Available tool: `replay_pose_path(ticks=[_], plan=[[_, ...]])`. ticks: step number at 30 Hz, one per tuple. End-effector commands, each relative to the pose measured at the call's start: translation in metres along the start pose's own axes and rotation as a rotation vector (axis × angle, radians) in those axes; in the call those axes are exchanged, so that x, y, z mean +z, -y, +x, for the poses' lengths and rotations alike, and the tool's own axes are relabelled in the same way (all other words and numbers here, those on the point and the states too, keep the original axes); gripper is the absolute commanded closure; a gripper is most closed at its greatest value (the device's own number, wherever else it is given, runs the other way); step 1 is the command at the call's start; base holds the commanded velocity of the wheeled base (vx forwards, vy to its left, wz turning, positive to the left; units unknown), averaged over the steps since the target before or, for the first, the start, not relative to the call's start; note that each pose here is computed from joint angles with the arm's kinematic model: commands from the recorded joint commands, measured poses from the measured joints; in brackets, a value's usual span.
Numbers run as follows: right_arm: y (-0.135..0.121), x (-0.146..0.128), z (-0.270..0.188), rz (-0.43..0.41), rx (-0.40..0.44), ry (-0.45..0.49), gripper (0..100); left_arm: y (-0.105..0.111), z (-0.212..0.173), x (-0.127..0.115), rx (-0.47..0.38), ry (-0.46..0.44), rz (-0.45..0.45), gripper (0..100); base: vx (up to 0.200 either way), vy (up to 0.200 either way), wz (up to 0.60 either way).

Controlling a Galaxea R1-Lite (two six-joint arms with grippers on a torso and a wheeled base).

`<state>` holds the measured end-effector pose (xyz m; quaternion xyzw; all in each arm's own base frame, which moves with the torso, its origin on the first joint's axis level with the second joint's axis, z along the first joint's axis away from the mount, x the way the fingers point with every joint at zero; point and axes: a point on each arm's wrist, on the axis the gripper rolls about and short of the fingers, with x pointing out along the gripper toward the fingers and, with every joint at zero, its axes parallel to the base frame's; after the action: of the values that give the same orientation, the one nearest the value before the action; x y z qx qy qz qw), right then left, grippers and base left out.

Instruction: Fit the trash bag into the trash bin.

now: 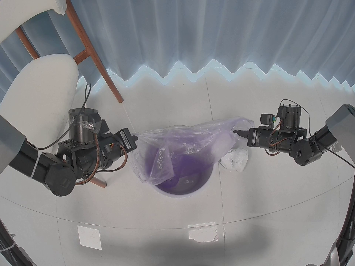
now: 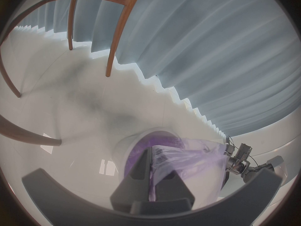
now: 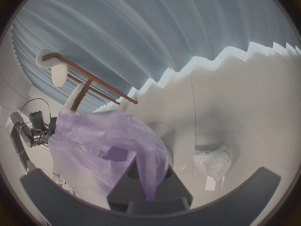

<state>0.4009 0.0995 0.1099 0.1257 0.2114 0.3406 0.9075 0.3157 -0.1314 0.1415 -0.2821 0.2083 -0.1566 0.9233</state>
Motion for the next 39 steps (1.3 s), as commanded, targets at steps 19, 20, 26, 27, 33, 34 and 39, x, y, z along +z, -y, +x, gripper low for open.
replay_pose_path(ticks=[19,20,26,27,33,34,39], plan=[[-0.102,0.056,-0.068,0.527,0.203,0.13,0,0.016,0.005,-0.005,-0.057,0.001,0.018,100,0.0,0.0,0.0],[-0.11,0.059,-0.075,0.555,0.209,0.123,0,0.016,0.005,-0.004,-0.06,0.007,0.018,100,0.0,0.0,0.0],[-0.139,0.042,-0.128,0.746,0.067,-0.135,0,0.024,-0.003,0.002,-0.087,0.032,0.021,100,0.0,0.0,0.0],[-0.14,0.039,-0.132,0.766,0.038,-0.17,0,0.025,-0.003,0.001,-0.088,0.031,0.021,100,0.0,0.0,0.0],[-0.143,0.024,-0.14,0.846,-0.116,-0.298,0,0.028,-0.006,0.002,-0.099,0.036,0.023,100,0.0,0.0,0.0],[-0.15,0.019,-0.138,0.842,-0.135,-0.325,0,0.031,-0.007,0.001,-0.106,0.035,0.025,100,0.0,0.0,0.0],[-0.169,0.005,-0.126,0.859,-0.176,-0.381,0,0.037,-0.013,0.001,-0.126,0.037,0.029,100,0.0,0.0,0.0]])
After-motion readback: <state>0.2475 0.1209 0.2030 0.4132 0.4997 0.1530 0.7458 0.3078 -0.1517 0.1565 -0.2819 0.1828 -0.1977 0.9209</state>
